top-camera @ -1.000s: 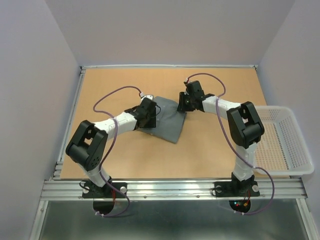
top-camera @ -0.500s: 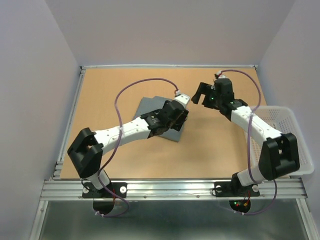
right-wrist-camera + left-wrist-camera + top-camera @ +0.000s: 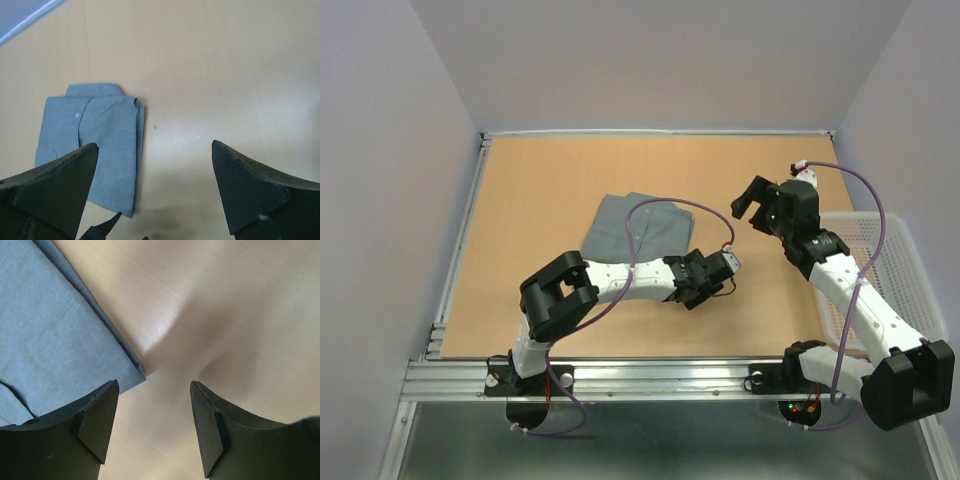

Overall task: Fold and stack the long sleeve shirts
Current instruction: Fold the shirt

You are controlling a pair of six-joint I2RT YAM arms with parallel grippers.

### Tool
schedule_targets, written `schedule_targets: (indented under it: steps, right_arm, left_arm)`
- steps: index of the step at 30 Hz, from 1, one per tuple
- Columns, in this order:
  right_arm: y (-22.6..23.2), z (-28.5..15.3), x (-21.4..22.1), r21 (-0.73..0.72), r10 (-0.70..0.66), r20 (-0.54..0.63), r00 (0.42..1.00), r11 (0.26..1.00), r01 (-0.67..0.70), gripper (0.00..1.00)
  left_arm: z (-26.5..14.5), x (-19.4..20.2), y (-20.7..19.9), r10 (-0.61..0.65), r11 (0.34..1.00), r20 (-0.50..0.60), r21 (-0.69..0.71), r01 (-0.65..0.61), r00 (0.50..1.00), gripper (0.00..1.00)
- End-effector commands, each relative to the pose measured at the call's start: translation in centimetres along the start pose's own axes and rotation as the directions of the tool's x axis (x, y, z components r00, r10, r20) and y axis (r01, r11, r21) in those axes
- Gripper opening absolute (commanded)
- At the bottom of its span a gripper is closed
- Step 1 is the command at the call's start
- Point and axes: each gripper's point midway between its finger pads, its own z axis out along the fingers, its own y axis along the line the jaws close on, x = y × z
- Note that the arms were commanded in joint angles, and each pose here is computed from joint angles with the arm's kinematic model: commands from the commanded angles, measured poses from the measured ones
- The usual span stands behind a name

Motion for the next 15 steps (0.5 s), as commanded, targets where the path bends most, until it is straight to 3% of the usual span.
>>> schedule_targets:
  steps: [1, 7, 15]
  right_arm:
    - [-1.2, 0.0, 0.8, 0.041, 0.013, -0.003, 1.000, 0.999, -0.013, 1.00]
    - [-1.0, 0.0, 1.0, 0.031, 0.018, -0.012, 1.000, 0.999, -0.017, 1.00]
    - [-0.8, 0.3, 1.0, 0.026, 0.011, -0.022, 1.000, 1.000, -0.011, 1.00]
  left_arm:
    - [-0.4, -0.5, 1.4, 0.048, 0.995, -0.017, -0.084, -0.049, 0.999, 0.71]
    - [0.4, 0.5, 3.0, 0.076, 0.978, -0.054, -0.191, -0.085, 0.996, 0.70]
    - [1.9, 0.3, 2.6, 0.068, 0.976, -0.034, -0.204, -0.073, 0.997, 0.66]
